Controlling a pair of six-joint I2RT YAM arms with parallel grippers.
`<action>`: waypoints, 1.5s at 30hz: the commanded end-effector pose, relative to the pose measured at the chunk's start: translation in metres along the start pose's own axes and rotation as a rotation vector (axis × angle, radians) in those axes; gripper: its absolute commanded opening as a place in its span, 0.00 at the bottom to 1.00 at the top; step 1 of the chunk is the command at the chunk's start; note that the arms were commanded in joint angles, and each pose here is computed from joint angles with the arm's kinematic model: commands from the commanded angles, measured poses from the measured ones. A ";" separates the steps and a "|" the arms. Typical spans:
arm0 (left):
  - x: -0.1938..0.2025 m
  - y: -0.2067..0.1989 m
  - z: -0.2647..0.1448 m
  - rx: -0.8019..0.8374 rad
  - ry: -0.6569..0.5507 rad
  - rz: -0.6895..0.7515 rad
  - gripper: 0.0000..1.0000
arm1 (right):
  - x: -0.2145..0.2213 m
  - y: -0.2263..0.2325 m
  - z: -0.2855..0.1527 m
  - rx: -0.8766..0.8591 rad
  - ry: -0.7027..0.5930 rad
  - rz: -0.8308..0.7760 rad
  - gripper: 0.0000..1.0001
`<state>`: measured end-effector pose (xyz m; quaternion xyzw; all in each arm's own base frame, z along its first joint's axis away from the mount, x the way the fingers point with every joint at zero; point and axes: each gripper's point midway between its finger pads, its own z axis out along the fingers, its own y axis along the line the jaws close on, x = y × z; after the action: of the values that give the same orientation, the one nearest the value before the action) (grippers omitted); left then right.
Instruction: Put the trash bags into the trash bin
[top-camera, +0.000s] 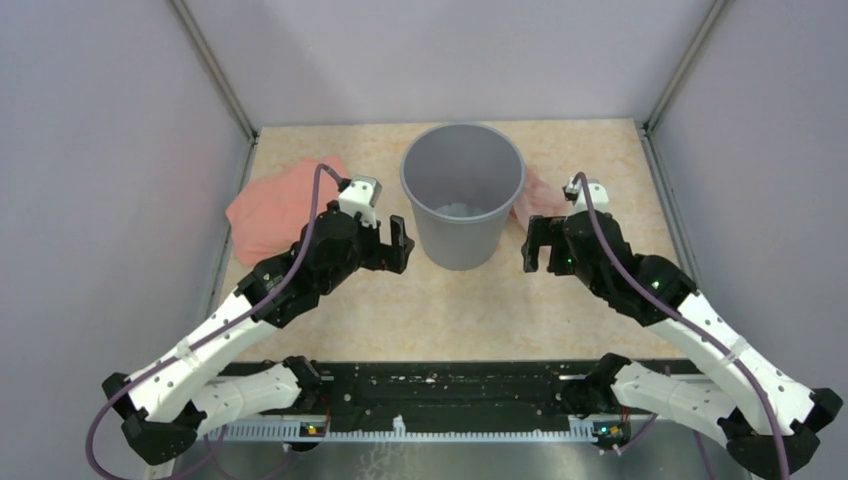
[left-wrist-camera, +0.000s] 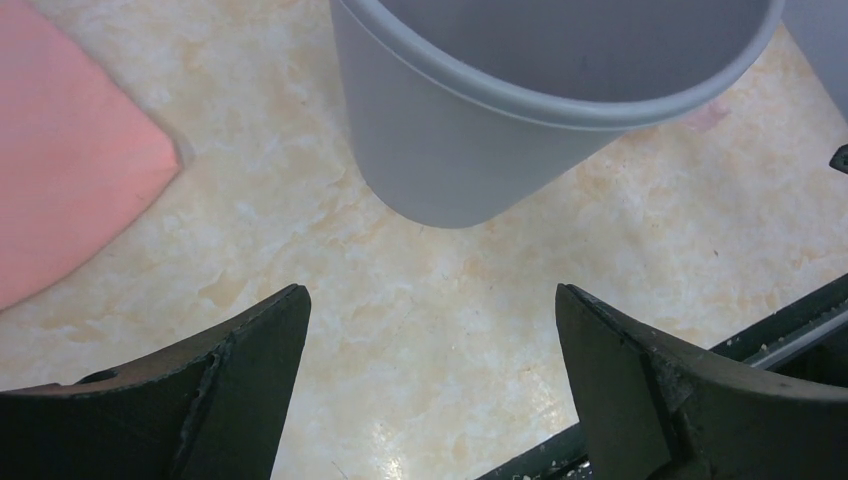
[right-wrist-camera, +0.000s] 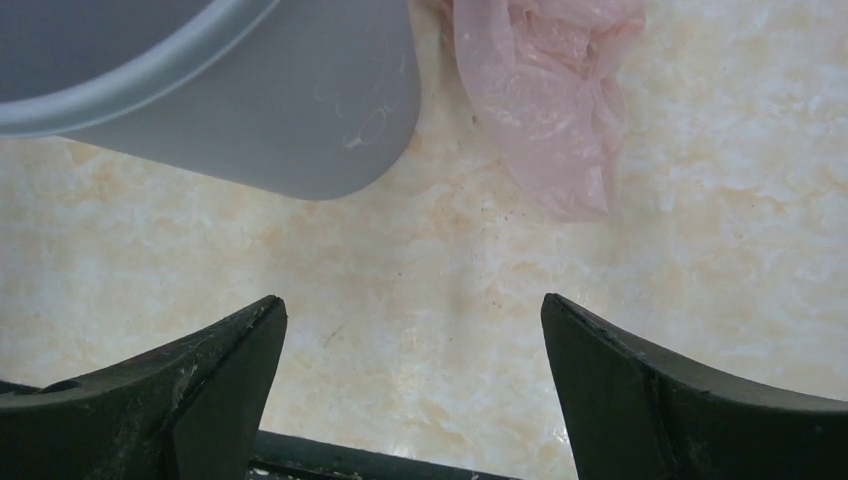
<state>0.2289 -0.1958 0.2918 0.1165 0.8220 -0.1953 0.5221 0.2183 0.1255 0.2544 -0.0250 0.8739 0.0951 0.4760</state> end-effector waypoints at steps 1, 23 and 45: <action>0.017 -0.009 0.010 0.034 0.040 -0.031 0.98 | 0.005 0.007 0.016 -0.013 -0.003 0.054 0.99; 0.047 -0.005 0.010 0.047 0.086 -0.056 0.98 | 0.007 0.051 0.122 -0.186 -0.124 0.206 0.99; 0.061 0.001 0.004 0.045 0.108 -0.069 0.98 | -0.022 0.177 0.192 -0.397 -0.082 0.132 0.99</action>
<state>0.2079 -0.1956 0.2312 0.1195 0.8532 -0.2095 0.4626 0.3486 0.3051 0.1701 -0.0407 0.8436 0.2663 0.4645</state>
